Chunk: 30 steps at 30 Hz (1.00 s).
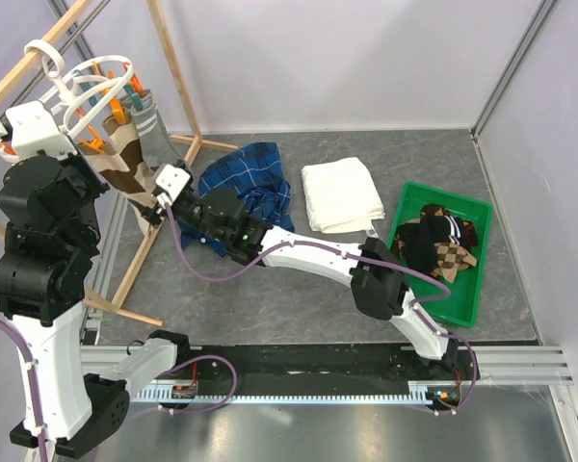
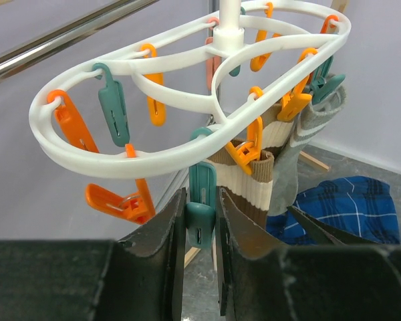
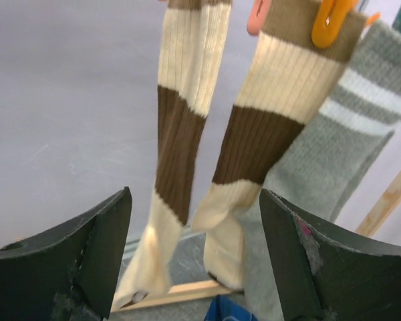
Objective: Remove the socks clipped to the hanger
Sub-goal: Remove the sock from the hanger.
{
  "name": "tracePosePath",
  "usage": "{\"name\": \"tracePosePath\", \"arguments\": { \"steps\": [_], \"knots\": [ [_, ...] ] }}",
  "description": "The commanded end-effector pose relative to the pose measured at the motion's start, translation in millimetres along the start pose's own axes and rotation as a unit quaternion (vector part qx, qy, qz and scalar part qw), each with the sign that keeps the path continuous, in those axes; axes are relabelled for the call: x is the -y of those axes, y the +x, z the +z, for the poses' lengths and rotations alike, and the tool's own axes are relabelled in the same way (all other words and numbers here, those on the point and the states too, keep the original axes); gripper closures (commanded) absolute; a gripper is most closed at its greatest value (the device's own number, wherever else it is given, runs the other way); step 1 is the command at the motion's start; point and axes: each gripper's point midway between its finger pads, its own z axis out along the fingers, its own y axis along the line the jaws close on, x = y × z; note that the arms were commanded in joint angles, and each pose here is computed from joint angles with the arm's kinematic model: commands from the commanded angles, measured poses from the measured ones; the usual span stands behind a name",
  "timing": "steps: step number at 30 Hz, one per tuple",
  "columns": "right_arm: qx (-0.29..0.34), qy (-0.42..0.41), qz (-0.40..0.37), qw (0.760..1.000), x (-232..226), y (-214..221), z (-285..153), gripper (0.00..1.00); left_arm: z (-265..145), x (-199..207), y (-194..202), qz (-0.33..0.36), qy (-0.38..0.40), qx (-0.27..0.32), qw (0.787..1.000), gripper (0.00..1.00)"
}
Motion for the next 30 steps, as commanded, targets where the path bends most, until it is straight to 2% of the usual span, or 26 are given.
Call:
{"name": "tracePosePath", "arguments": {
  "steps": [1, 3, 4, 6, 7, 9, 12, 15, 18, 19, 22, 30],
  "knots": [
    [0.038, -0.029, -0.009, 0.999, -10, -18, 14, 0.21, -5, -2, -12, -0.015, 0.003, 0.018, 1.0, 0.73],
    [0.039, -0.054, 0.005, 0.998, -21, -17, 18, 0.31, -5, 2, -14, -0.02, 0.014, 0.02, 1.0, 0.73],
    [0.034, -0.057, 0.023, 0.998, -27, -9, 19, 0.43, -6, 3, -15, -0.022, 0.018, 0.022, 0.999, 0.73],
    [0.038, -0.062, 0.035, 0.997, -30, -9, 21, 0.54, -7, 5, -16, -0.027, 0.025, 0.023, 0.999, 0.73],
    [0.039, -0.064, 0.041, 0.996, -33, -11, 20, 0.63, -7, 5, -16, -0.026, 0.026, 0.022, 0.999, 0.73],
    [0.031, -0.072, 0.05, 0.996, -35, -11, 19, 0.72, -6, 3, -13, -0.023, 0.019, 0.02, 0.999, 0.73],
    [0.017, -0.073, 0.038, 0.996, -31, -19, 15, 1.0, -9, 3, -18, -0.033, 0.025, 0.027, 0.999, 0.72],
    [0.022, -0.07, 0.032, 0.997, -25, -39, 11, 1.0, -18, 6, -27, -0.058, 0.046, 0.041, 0.996, 0.7],
    [0.022, -0.055, 0.027, 0.998, -21, -62, 7, 1.0, -27, 10, -35, -0.071, 0.075, 0.052, 0.993, 0.62],
    [0.024, -0.036, 0.023, 0.999, -15, -73, 5, 1.0, -31, 10, -38, -0.077, 0.08, 0.057, 0.992, 0.56],
    [0.015, -0.029, 0.001, 0.999, -24, -83, -1, 1.0, -40, 14, -43, -0.088, 0.107, 0.065, 0.988, 0.5],
    [-0.015, -0.025, -0.056, 0.998, -59, -76, -12, 1.0, -81, 36, -60, -0.148, 0.226, 0.094, 0.958, 0.5]
  ]
}}
